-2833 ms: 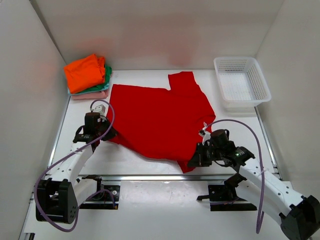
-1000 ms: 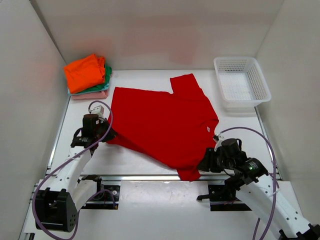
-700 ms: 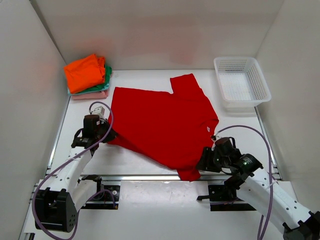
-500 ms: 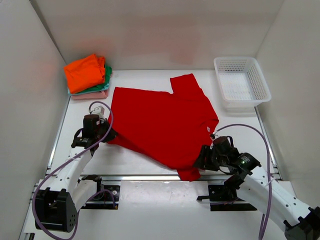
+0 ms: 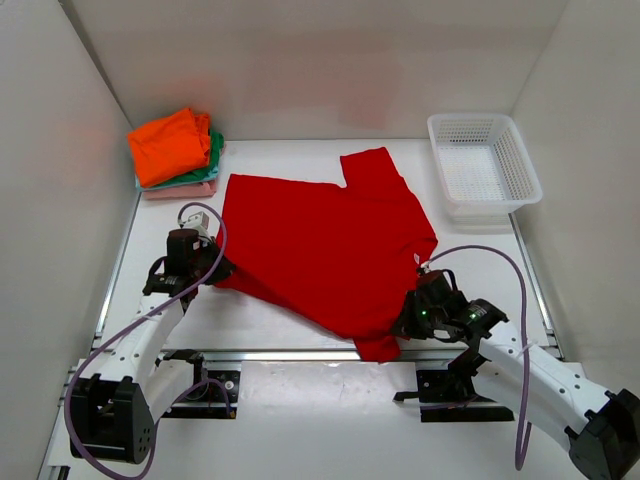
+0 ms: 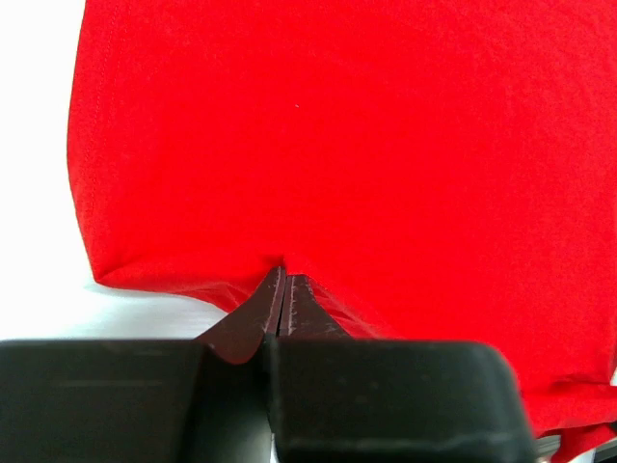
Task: Fold and stack the t-shirts
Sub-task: Grap the side of the flattened tshirt closest away from the robot with both arms
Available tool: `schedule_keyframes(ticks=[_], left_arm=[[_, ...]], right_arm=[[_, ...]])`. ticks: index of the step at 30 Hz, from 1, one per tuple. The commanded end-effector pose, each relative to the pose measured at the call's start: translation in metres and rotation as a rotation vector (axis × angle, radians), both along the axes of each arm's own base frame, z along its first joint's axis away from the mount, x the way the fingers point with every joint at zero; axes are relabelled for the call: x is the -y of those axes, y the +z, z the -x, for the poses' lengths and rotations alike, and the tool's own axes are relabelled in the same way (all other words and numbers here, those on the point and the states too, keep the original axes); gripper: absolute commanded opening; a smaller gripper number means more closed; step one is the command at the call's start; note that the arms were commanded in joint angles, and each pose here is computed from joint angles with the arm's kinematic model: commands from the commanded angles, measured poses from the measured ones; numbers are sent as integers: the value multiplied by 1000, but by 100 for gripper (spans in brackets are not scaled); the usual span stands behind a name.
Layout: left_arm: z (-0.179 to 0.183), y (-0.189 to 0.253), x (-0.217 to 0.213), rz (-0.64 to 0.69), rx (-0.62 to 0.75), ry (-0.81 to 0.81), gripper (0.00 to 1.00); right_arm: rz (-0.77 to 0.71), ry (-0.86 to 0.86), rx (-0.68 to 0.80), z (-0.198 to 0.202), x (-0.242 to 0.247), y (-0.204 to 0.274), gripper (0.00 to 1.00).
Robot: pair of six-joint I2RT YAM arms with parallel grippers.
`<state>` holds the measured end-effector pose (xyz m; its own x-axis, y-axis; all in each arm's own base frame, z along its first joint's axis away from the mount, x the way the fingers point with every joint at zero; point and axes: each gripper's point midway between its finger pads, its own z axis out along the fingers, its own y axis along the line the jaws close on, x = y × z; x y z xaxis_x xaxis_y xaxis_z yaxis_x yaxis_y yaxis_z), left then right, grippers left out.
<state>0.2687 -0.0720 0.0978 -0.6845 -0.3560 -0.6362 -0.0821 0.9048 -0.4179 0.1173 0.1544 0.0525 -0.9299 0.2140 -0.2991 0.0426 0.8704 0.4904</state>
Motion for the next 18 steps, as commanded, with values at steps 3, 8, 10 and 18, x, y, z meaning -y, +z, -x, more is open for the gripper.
schedule_keyframes(ticks=[3, 8, 10, 18], left_arm=[[-2, 2, -1, -9, 11, -2, 0], [-2, 5, -18, -83, -10, 51, 0], [-2, 7, -30, -113, -18, 93, 0], [-1, 5, -38, -152, -26, 105, 0]], right_arm=[[-66, 40, 18, 1, -8, 21, 0], [-194, 135, 23, 0, -24, 55, 0], [-219, 134, 42, -8, -25, 67, 0], [-268, -22, 89, -41, 7, 82, 0]])
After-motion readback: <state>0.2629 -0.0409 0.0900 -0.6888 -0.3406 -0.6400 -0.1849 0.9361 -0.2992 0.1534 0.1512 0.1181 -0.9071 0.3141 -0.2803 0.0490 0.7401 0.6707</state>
